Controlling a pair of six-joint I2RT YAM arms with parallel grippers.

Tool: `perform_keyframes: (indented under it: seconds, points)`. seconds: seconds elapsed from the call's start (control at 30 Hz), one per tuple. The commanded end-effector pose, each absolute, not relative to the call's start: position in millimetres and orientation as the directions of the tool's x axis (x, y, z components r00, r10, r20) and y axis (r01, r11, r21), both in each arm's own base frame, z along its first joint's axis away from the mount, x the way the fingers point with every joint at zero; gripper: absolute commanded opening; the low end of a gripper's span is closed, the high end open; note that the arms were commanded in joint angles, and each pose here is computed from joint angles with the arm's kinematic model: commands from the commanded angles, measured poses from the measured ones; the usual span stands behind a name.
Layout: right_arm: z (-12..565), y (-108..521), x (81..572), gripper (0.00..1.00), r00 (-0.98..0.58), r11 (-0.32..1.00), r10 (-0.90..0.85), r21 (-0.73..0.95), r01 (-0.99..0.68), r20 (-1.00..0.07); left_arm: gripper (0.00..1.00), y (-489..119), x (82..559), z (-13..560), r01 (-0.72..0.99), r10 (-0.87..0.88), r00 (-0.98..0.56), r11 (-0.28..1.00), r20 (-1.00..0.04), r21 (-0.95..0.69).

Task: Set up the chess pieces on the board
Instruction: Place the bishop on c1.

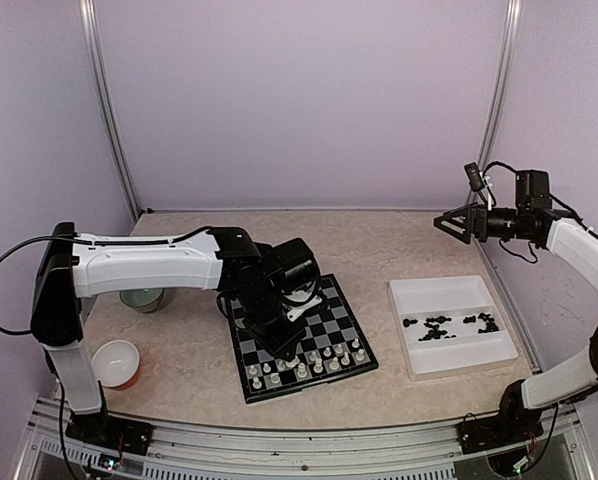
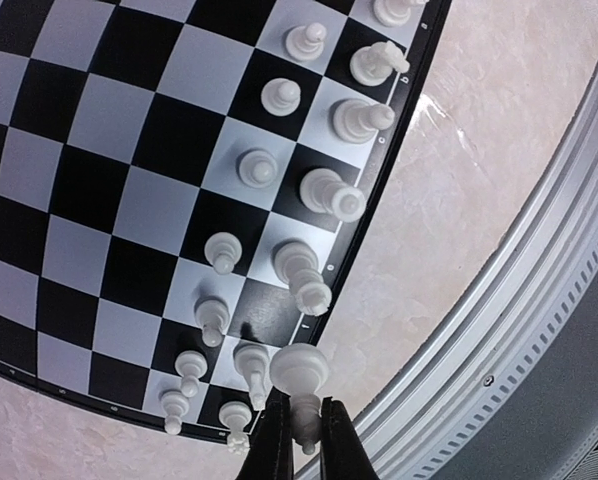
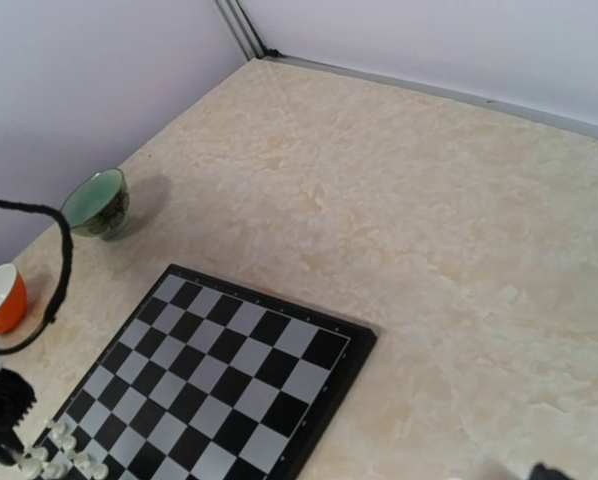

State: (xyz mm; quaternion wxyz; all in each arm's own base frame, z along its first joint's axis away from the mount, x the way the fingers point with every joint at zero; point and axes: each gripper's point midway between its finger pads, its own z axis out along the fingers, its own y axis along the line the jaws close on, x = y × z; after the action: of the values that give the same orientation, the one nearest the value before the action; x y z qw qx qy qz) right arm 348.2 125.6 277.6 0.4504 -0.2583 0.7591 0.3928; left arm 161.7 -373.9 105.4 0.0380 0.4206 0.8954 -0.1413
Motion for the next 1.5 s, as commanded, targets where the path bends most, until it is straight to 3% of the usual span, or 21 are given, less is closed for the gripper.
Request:
perform_keyframes:
  seconds: [0.0,0.17,0.67,0.93,1.1,1.23,1.47]
  points:
    - [284.2,126.8,343.3,0.99,-0.431,0.559,-0.046,0.334,-0.759,-0.901,0.02,-377.8,151.0,97.1,0.764,0.754,-0.638,0.593,-0.16,-0.253]
    - [283.5,126.7,342.3,0.99,-0.427,0.56,-0.049,0.329,-0.76,-0.903,0.02,-369.3,149.9,78.5,0.762,0.763,-0.639,0.61,-0.1,-0.219]
    - [281.4,126.9,342.9,0.99,-0.432,0.558,-0.049,0.334,-0.76,-0.9,0.04,-369.9,154.0,56.3,0.76,0.763,-0.642,0.621,-0.072,-0.194]
    - [281.2,126.8,342.6,0.99,-0.432,0.559,-0.051,0.333,-0.76,-0.9,0.2,-368.6,159.1,53.5,0.759,0.76,-0.646,0.63,-0.074,-0.164]
    - [283.3,125.1,344.5,0.99,-0.43,0.57,-0.071,0.317,-0.758,-0.9,0.31,-375.0,162.6,72.2,0.761,0.753,-0.646,0.624,-0.124,-0.175]
    - [293.3,117.4,355.0,0.99,-0.416,0.624,-0.104,0.267,-0.735,-0.903,0.33,-382.0,167.4,100.0,0.765,0.74,-0.644,0.611,-0.194,-0.204]
    - [320.9,80.1,384.9,0.99,-0.293,0.806,-0.2,0.013,-0.592,-0.935,0.41,-379.1,223.8,192.9,0.748,0.605,-0.636,0.635,-0.479,-0.192]
